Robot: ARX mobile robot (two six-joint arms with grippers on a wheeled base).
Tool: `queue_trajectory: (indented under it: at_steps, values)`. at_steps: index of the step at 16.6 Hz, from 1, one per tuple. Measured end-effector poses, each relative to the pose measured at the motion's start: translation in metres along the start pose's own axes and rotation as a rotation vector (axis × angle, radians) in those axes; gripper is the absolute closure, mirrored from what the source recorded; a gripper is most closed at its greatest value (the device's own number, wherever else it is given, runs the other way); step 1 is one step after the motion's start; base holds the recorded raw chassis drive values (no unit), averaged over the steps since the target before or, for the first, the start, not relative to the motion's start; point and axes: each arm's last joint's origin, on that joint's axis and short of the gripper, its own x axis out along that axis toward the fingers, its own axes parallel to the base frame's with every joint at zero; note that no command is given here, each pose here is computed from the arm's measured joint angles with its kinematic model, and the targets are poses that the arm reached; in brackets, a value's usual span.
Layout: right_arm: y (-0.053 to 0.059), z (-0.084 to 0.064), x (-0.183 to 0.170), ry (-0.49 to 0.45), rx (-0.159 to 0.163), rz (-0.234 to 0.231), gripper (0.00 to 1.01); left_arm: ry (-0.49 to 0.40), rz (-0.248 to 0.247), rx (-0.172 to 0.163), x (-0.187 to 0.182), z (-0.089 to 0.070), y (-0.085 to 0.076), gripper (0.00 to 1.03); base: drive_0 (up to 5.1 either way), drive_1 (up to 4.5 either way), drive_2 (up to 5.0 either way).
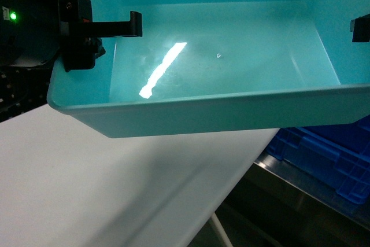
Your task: Stack blue boxes stably on right
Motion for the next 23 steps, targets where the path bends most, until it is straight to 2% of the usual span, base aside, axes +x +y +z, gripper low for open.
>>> queue_trajectory:
  at_steps: [23]
  values:
    - [0.0,0.0,0.0,0.0,0.0,0.0,0.99,0.0,-0.001,0.0,0.0,0.0,0.0,1.01,-1.6,-1.55,-1.6]
